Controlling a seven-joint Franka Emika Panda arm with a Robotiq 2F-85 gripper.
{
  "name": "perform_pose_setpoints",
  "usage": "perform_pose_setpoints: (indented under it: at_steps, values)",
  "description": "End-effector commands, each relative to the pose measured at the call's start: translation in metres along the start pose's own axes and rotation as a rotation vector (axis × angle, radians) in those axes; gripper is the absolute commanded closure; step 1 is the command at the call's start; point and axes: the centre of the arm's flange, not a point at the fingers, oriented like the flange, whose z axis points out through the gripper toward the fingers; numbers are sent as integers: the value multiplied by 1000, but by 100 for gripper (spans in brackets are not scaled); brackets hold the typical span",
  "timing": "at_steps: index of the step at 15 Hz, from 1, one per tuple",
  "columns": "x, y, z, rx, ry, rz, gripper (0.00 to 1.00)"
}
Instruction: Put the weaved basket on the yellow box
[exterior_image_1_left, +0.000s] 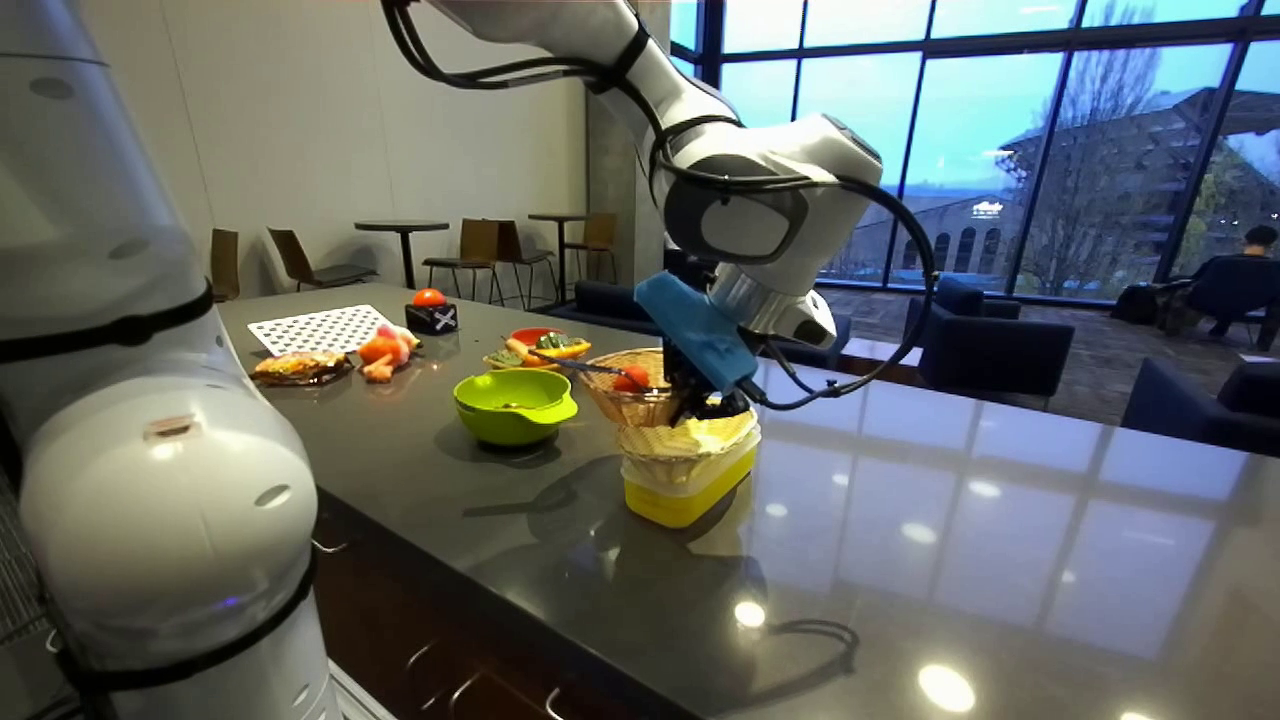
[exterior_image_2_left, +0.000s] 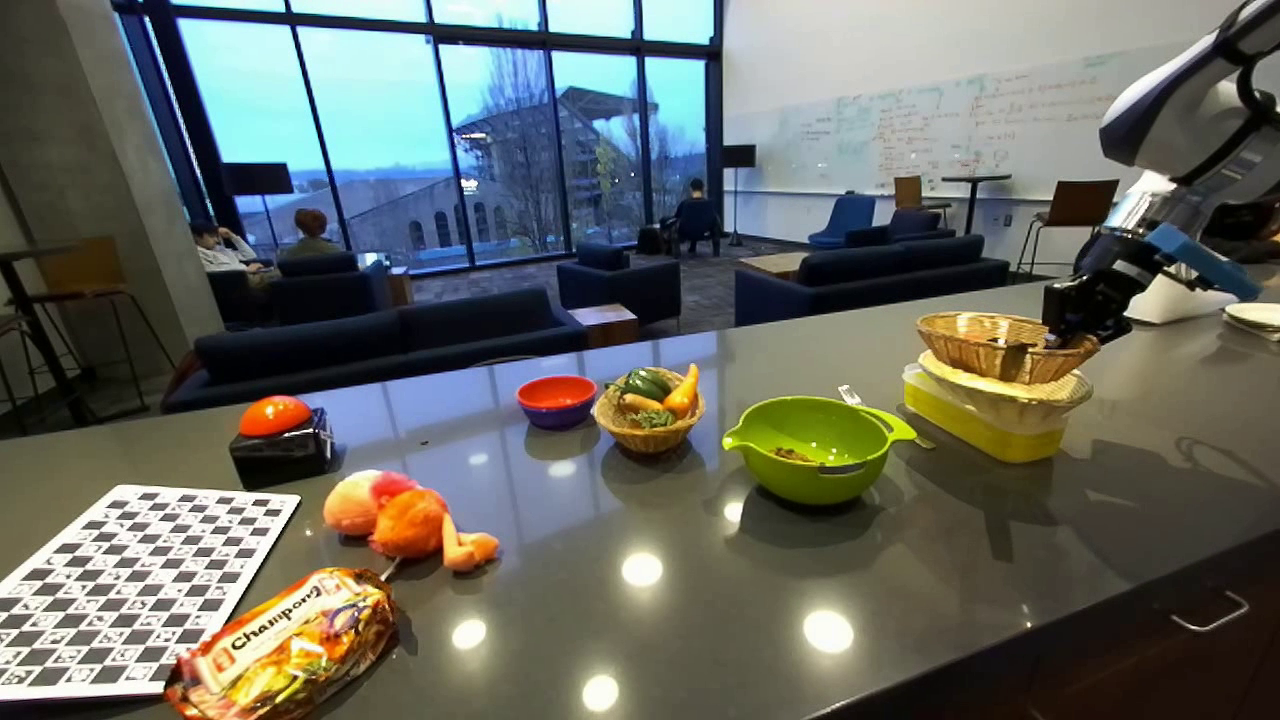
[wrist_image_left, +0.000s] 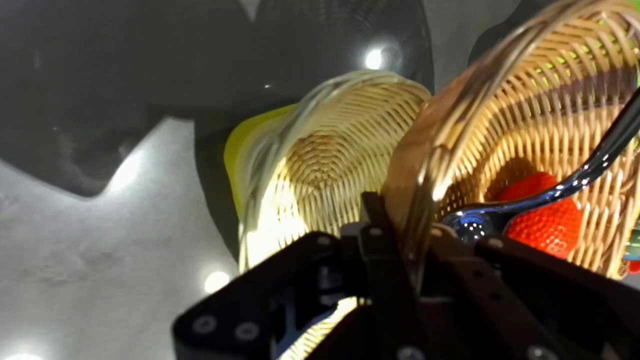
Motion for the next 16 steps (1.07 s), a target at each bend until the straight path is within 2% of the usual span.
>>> perform_pose_setpoints:
  at_steps: [1,8,16]
  values:
    - [-5,13,-2,-19,22,-2,98]
    - [-3,23,0,-45,52,-13,98]
    - [3,27,5,-53,38,-18,98]
